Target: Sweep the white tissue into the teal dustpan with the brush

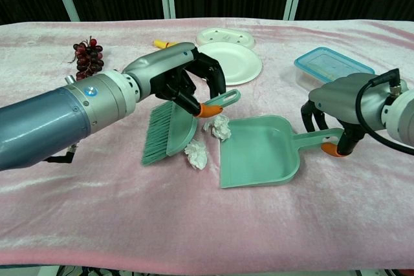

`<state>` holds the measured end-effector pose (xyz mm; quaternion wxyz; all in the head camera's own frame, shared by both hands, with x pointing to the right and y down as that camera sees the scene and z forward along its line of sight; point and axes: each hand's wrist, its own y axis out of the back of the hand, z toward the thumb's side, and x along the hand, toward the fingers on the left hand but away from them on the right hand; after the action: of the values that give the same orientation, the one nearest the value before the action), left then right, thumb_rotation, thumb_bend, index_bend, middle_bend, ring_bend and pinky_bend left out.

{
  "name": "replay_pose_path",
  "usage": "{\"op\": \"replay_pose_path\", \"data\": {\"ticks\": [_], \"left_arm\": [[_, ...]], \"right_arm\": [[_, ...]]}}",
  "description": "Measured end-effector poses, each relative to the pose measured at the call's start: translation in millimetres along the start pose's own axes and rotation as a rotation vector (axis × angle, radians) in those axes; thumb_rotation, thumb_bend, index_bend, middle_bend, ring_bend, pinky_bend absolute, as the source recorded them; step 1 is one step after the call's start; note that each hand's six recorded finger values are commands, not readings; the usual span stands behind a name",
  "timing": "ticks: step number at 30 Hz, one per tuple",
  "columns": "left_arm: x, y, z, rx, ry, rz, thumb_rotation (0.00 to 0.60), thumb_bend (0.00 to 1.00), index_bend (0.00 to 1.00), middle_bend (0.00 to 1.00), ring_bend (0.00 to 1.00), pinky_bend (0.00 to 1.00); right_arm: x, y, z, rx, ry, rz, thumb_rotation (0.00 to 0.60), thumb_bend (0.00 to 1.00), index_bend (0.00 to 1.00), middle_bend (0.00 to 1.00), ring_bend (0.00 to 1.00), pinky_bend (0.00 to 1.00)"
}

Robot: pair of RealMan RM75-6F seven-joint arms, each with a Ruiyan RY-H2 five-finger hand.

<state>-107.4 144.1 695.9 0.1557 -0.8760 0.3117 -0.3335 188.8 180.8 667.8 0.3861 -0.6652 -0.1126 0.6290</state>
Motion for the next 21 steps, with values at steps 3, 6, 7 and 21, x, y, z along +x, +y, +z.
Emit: {"op": "replay_pose_path", "data": {"ticks": [3,6,7,21], "left_arm": [[8,-10,4,-0.015,-0.003,-0.013,0.6,0.39,0.61,0.66,0.91,1.0],[15,-20,11,-0.042,-0.008,-0.022,0.6,0.39,0.61,0.66,0.91,1.0],[17,-24,14,-0.054,-0.011,-0.025,0.6,0.39,0.62,0.66,0.91,1.0],[42,-48,81,-0.143,-0.143,0.009,0.6,0.38,0.62,0.67,0.91,1.0]], "right_arm": [[-2,0,-1,0.003,-0.007,0.001,0.6,0.43,0.69,0.66,0.68,0.76],[-4,-1,-2,0.003,-0.013,0.002,0.6,0.43,0.69,0.66,0.68,0.76],[-5,0,-2,0.003,-0.013,0.002,0.6,0.43,0.69,0.66,0.68,0.76],[-1,-2,-5,-0.006,-0.017,0.005,0.6,0.43,0.69,0.66,0.68,0.76]]}}
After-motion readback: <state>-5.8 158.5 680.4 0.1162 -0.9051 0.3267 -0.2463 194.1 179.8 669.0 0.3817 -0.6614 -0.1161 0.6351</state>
